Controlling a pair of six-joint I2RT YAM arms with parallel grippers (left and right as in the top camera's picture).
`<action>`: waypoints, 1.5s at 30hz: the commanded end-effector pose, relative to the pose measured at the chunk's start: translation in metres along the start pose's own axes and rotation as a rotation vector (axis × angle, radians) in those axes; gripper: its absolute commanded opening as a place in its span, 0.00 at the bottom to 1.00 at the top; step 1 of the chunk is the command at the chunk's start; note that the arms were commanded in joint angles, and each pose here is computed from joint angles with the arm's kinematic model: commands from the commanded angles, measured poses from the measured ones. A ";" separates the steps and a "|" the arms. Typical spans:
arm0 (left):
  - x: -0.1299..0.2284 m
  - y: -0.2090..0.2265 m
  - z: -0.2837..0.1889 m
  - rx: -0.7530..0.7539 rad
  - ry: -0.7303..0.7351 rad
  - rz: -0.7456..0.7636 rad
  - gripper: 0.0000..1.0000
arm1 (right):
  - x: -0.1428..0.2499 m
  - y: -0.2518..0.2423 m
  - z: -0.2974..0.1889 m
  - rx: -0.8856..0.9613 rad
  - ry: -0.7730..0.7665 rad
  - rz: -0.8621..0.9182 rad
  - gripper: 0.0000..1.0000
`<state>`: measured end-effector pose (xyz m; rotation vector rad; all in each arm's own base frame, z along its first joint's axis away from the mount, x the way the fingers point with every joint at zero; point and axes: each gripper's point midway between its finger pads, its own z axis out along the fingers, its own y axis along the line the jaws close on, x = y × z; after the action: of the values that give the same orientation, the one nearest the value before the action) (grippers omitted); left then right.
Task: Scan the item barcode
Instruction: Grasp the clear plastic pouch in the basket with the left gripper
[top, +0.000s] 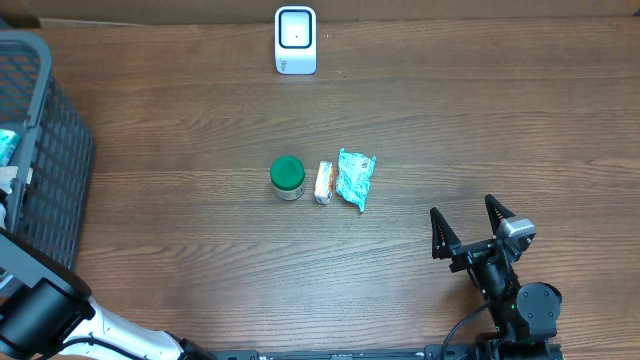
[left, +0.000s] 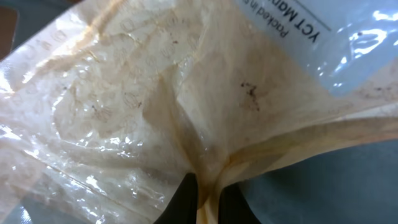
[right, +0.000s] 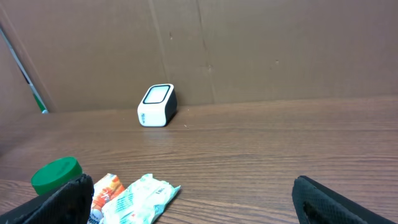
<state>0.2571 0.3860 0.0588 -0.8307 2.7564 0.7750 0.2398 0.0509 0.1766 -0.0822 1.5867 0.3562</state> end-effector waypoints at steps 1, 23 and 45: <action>-0.018 0.003 -0.026 0.024 -0.053 -0.137 0.04 | 0.001 0.000 0.000 -0.001 -0.006 -0.002 1.00; -0.037 -0.002 -0.082 0.203 -0.088 -0.319 0.58 | 0.001 0.000 0.000 -0.001 -0.006 -0.002 1.00; -0.018 -0.074 0.023 0.370 0.036 -0.041 1.00 | 0.001 0.000 0.000 -0.001 -0.006 -0.002 1.00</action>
<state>0.3101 0.3630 0.0390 -0.8730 2.7192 0.3152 0.2398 0.0509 0.1766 -0.0825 1.5867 0.3565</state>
